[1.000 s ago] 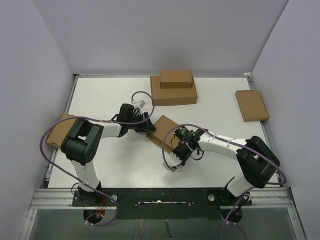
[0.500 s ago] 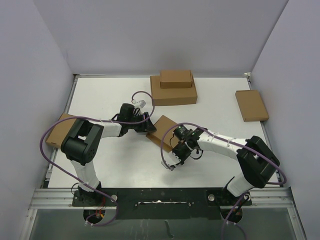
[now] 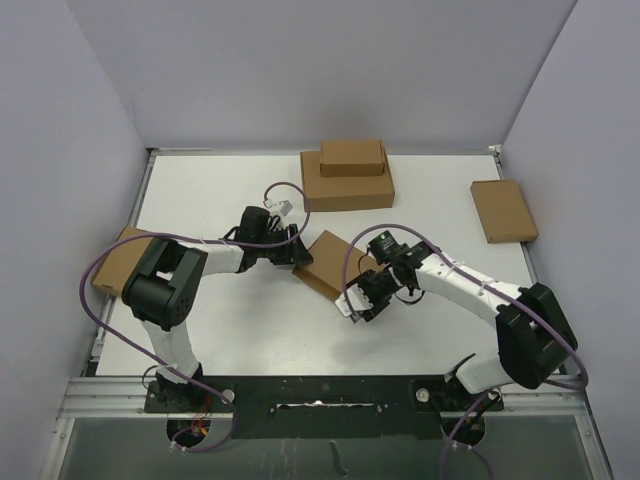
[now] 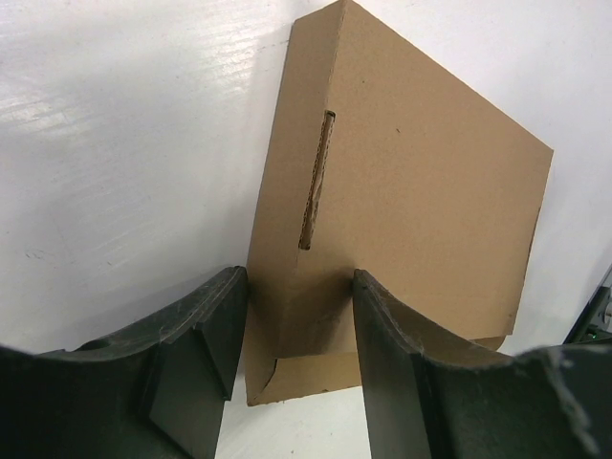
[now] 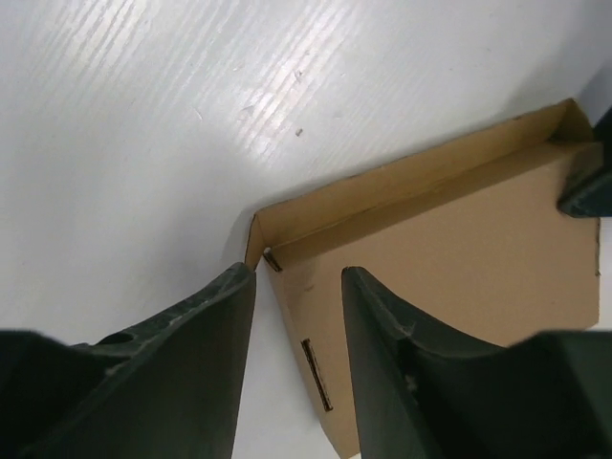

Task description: Fold the paper box

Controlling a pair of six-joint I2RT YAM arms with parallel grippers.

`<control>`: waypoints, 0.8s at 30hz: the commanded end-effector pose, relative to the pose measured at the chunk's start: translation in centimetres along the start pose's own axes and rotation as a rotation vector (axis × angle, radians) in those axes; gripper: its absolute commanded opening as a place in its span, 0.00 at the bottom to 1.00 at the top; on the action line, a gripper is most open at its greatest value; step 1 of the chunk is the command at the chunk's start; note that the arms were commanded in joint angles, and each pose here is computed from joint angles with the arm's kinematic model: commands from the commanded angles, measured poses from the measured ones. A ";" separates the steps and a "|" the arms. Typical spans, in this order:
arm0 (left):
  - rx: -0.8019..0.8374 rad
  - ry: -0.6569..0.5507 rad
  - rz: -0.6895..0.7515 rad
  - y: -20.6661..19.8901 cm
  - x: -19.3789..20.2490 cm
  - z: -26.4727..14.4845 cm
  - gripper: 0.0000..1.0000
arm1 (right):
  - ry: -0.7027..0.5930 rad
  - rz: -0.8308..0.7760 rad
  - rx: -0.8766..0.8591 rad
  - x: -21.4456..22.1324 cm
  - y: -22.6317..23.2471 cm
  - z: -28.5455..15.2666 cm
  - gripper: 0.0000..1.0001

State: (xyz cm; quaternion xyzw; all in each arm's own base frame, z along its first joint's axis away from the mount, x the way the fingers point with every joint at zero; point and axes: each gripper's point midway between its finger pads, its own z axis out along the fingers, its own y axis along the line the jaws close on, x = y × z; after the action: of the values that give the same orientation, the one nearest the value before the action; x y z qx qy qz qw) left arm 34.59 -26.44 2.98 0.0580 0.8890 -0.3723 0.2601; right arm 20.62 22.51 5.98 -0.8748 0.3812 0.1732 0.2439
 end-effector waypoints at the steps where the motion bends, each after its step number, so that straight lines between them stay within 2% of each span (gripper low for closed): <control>1: -0.022 0.013 0.002 -0.5 0.0 -0.7 0.45 | -0.154 -0.005 0.096 -2.4 -1.5 -3.0 0.45; 4: -0.022 0.004 -0.007 -0.7 -0.1 -0.9 0.45 | -0.210 0.052 0.145 -1.8 -1.3 -4.5 0.57; 7: -0.009 -0.024 -0.020 -1.4 -0.9 -1.4 0.49 | -0.232 0.081 0.200 -0.7 -0.7 -5.0 0.77; 9: 0.002 -0.068 -0.014 -2.2 -2.2 -2.1 0.52 | -0.226 0.080 0.236 -0.1 -0.7 -5.1 0.86; 14: -0.026 -0.207 0.040 -3.7 -5.5 -4.9 0.58 | -0.221 0.140 0.268 0.8 -1.3 -5.0 0.88; 18: -0.027 -0.302 0.120 -4.6 -6.2 -7.5 0.58 | -0.261 0.219 0.320 1.4 -2.0 -5.8 0.88; 20: 0.019 -0.327 0.178 -5.8 -4.4 -8.5 0.57 | -0.306 0.310 0.364 2.2 -2.7 -7.2 0.86; 24: 0.122 -0.359 0.400 -9.7 0.6 -8.4 0.55 | -0.441 0.549 0.440 3.3 -3.9 -9.8 0.84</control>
State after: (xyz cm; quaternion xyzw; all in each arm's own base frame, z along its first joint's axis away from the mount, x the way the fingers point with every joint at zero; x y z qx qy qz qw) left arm 31.44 -24.43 11.93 0.0769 0.8371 -0.3577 0.4068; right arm 24.58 17.28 9.83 -0.7099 0.5245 0.2559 0.3942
